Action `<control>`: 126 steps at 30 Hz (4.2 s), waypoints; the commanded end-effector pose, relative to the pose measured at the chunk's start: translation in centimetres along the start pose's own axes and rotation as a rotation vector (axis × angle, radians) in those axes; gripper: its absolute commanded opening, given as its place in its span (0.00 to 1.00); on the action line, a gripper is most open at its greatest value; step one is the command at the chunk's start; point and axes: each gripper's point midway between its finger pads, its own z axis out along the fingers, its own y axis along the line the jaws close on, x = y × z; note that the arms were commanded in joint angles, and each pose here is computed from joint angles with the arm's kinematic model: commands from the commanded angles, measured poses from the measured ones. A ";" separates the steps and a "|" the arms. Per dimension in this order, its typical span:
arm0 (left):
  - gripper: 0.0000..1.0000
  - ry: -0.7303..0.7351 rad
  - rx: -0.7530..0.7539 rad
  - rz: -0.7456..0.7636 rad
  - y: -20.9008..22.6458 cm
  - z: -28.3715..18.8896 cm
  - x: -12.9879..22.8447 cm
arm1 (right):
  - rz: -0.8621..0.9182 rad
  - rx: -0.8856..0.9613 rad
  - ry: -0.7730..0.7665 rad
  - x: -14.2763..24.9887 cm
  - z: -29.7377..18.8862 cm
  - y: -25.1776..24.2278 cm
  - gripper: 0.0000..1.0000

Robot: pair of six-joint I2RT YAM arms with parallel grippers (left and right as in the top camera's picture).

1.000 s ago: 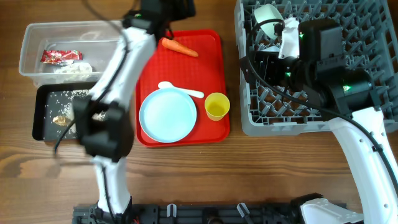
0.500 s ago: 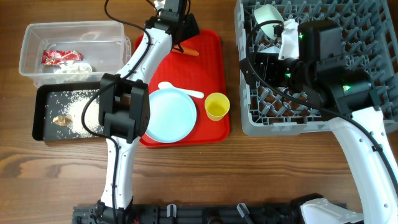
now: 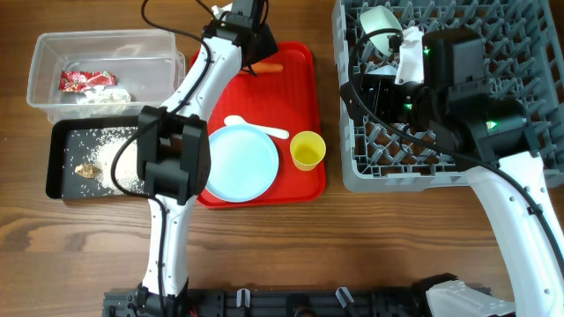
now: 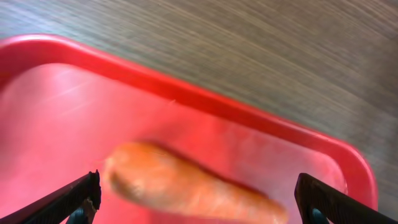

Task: Sort waste into correct bins and load items into the dishwasher rack
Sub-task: 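Reach the left gripper to the orange carrot and grasp it, then carry the carrot with the left gripper and drop it on the black tray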

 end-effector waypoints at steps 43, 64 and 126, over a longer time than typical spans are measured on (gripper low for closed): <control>0.40 0.192 -0.032 -0.281 2.1 6.2 5.6 | -0.019 0.017 0.000 -0.1 0.1 -0.3 0.95; 0.04 0.275 -0.079 0.053 8.2 3.7 3.5 | -0.019 0.018 0.001 0.0 0.1 -0.3 0.96; 0.63 -0.006 -0.445 -0.681 36.7 -15.1 0.6 | -0.035 -0.006 -0.057 -1.5 0.0 0.3 0.97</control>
